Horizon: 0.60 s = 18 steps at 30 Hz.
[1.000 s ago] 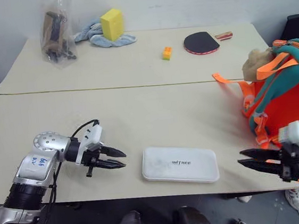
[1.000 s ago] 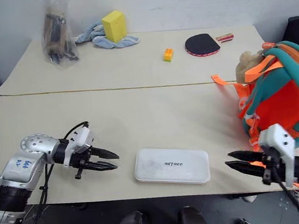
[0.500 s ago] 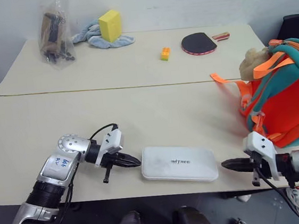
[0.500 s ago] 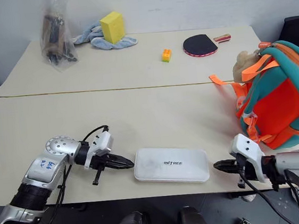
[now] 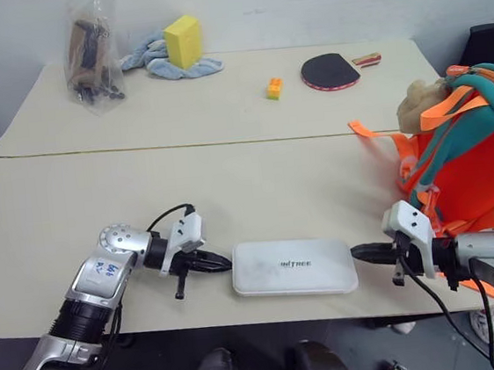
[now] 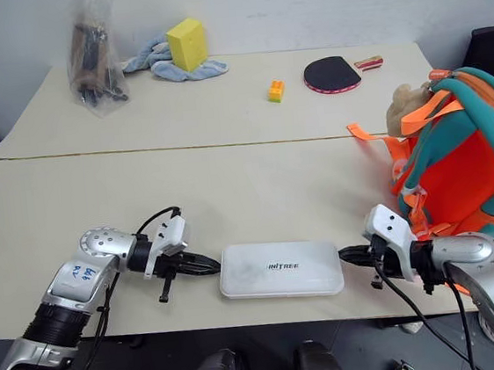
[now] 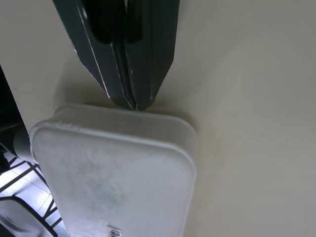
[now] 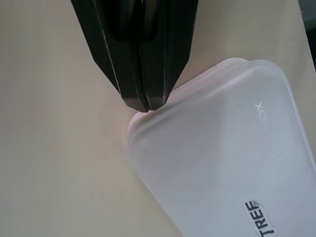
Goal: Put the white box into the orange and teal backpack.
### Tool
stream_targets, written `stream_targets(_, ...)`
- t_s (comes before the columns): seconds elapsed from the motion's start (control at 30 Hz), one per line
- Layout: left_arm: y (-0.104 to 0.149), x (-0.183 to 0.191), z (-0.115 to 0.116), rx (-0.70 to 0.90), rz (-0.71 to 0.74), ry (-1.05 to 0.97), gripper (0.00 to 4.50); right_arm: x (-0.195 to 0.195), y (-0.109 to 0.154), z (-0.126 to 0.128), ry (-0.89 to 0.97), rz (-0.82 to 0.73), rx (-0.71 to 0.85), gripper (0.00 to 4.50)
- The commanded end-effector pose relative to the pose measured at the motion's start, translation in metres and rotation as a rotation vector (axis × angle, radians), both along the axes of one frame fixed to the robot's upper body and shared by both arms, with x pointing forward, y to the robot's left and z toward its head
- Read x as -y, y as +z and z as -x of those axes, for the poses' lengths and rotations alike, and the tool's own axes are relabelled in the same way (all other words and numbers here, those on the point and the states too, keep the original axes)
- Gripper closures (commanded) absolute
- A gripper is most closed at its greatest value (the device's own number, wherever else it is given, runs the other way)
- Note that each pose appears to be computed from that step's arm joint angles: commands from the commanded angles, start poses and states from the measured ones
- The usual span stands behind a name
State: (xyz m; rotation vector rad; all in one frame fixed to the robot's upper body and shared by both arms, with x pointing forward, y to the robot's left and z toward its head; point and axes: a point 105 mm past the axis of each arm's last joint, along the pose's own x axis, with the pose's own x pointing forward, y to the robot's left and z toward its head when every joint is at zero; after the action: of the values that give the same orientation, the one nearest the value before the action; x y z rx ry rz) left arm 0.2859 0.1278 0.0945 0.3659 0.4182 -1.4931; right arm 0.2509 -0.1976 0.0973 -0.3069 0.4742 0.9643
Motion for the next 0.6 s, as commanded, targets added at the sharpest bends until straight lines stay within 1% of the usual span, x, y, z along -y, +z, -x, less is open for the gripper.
stream_targets(0.03,0.000,-0.013,-0.009,-0.060,0.001,0.112,4.47,0.001,0.002,0.006,0.027,0.027,0.013,4.50)
stream_targets(0.07,0.001,-0.017,-0.010,-0.117,0.015,0.153,4.30,0.002,0.001,0.008,0.035,0.035,0.011,4.50)
stream_targets(0.13,0.008,-0.027,-0.007,-0.292,0.055,0.224,3.88,0.002,0.000,0.011,0.052,0.056,0.018,4.50)
stream_targets(0.2,0.013,-0.033,0.000,-0.438,0.090,0.271,3.29,0.002,-0.002,0.011,0.063,0.075,0.033,4.50)
stream_targets(0.37,0.013,-0.036,0.020,-0.654,0.084,0.330,1.77,0.001,-0.005,0.012,0.061,0.077,0.050,4.50)
stream_targets(0.5,0.013,-0.021,0.019,-0.803,0.123,0.399,0.58,-0.004,-0.012,0.015,0.071,0.083,0.052,4.50)
stream_targets(0.6,0.008,-0.009,0.012,-0.898,0.155,0.461,0.58,-0.010,-0.015,0.014,0.080,0.081,0.058,4.50)
